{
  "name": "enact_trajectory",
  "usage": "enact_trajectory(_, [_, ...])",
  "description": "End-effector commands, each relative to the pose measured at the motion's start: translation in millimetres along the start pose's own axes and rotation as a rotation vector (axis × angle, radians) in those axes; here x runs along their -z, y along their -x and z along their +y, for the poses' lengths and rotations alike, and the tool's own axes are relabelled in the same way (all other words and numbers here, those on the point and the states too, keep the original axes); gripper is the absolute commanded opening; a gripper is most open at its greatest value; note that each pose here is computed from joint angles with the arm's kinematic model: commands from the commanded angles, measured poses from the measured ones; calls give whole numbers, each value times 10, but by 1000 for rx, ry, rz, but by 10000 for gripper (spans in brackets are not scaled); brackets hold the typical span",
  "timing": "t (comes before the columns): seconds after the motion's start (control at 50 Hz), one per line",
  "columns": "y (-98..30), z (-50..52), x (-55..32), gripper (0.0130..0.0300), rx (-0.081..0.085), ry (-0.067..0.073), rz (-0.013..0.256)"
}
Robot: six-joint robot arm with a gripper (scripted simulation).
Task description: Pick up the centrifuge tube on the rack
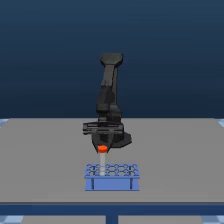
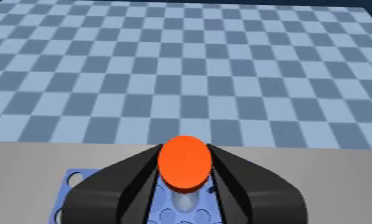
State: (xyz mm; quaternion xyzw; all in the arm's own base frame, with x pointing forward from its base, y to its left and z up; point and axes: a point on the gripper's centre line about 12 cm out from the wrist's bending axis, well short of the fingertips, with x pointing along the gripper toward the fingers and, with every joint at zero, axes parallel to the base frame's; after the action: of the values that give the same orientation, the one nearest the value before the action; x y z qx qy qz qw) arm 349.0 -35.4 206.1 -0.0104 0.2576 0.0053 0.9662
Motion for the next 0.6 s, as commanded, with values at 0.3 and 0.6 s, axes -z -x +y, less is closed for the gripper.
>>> enact_trajectory(0.3, [56, -9, -95, 130, 6, -23, 3])
enact_trajectory(0.6, [94, -10, -161, 130, 6, -23, 3])
